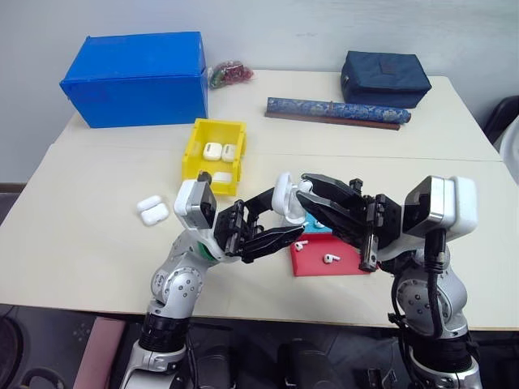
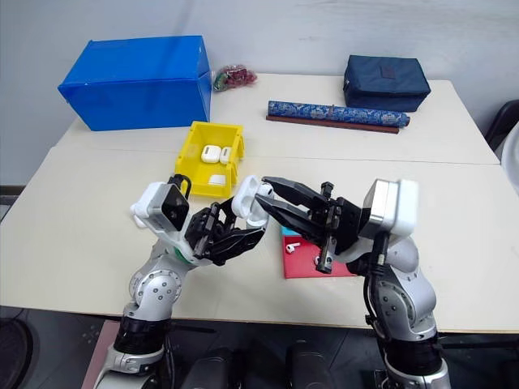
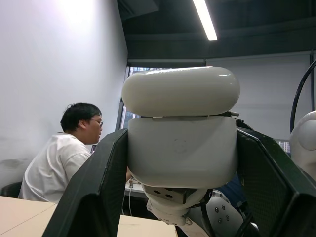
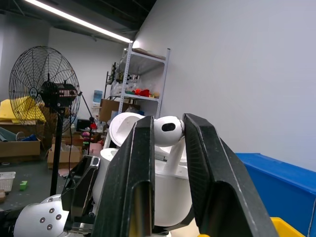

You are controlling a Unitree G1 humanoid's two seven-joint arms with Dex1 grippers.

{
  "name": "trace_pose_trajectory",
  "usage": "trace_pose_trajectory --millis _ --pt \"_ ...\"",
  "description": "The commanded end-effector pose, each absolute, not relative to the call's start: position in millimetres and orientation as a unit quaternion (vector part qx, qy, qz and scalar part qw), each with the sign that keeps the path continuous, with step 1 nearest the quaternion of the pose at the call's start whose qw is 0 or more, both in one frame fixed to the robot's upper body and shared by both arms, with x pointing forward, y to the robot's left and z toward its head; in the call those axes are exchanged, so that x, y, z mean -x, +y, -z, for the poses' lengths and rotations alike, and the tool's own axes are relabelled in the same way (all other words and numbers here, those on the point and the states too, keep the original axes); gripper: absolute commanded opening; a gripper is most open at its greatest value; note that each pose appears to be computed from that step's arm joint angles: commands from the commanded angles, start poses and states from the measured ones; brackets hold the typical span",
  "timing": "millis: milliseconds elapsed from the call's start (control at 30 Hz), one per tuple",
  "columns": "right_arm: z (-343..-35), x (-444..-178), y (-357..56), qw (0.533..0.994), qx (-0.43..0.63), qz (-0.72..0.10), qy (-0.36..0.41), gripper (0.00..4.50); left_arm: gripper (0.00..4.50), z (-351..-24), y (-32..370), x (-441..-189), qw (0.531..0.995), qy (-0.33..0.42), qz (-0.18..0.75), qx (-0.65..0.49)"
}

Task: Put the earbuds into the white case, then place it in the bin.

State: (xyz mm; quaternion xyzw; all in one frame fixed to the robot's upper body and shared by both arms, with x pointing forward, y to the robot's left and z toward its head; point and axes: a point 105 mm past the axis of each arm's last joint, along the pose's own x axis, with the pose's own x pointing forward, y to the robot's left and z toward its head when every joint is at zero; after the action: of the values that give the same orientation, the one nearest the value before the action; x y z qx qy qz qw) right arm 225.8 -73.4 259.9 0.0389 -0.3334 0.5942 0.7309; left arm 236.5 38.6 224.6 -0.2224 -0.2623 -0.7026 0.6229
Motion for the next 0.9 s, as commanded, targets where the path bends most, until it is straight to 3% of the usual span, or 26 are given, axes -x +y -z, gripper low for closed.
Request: trace_pose_trajectory --millis 33,900 --pt "-250.6 -232.6 -64.0 0.740 -0.029 -0.601 -0.300 0.46 2.80 -233.7 33.1 -217.9 0.587 -0.290 0.730 0.198" --pt "-246.0 -229.7 -74.5 0.737 -0.048 -0.620 -0.266 0.46 2.80 -241.0 35.8 -225.1 0.604 -0.322 0.700 0.205"
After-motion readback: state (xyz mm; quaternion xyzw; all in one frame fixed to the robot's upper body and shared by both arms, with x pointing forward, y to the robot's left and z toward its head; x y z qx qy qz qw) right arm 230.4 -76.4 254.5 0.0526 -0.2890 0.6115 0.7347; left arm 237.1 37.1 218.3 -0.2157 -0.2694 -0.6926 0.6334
